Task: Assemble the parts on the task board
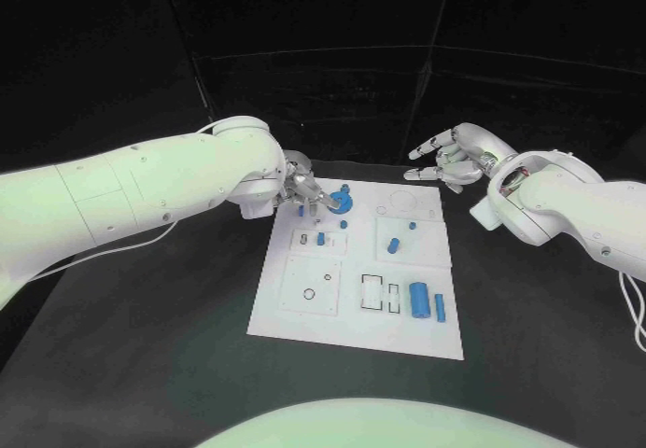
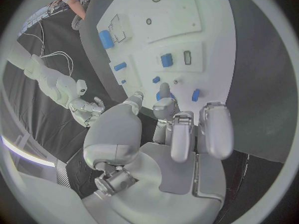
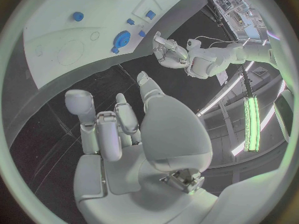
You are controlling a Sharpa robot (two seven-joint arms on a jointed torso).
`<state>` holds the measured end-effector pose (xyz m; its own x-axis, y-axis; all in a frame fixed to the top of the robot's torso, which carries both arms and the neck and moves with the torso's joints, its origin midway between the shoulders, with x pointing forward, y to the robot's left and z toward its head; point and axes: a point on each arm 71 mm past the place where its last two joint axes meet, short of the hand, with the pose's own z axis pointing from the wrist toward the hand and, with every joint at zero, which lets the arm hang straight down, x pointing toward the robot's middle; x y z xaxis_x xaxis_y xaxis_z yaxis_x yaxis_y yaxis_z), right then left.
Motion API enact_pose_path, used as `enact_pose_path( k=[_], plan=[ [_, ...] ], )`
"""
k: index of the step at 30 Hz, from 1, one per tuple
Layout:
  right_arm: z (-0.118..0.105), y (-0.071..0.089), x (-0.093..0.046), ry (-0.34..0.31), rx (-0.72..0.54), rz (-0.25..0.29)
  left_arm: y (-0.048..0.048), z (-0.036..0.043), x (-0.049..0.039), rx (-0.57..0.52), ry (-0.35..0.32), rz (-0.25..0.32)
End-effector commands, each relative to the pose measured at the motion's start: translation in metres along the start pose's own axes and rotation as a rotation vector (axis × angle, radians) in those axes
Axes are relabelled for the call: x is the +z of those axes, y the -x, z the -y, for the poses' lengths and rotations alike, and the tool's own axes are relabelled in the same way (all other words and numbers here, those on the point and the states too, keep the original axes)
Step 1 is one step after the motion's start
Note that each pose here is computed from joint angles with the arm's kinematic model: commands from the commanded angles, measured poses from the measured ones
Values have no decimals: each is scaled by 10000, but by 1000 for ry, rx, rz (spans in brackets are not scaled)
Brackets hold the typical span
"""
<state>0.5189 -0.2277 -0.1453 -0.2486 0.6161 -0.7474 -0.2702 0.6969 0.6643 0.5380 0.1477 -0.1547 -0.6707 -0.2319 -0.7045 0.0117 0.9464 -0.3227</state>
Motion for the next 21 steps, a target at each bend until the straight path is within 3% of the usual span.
enact_pose_path(
  k=[1, 6, 11, 15, 21],
  plan=[
    [-12, 12, 8, 12, -3, 3, 116, -21, -14, -23, -2, 15],
    [-9, 12, 12, 10, -3, 3, 269, -82, 31, -36, 27, 26],
    [-13, 5, 17, 11, -3, 1, 398, -166, 142, -42, 69, 33],
    [-19, 0, 20, 12, -3, 0, 448, -246, 232, -29, 106, 30],
    [-26, -4, 24, 14, -2, 1, 437, -340, 339, -17, 147, 5]
  ],
)
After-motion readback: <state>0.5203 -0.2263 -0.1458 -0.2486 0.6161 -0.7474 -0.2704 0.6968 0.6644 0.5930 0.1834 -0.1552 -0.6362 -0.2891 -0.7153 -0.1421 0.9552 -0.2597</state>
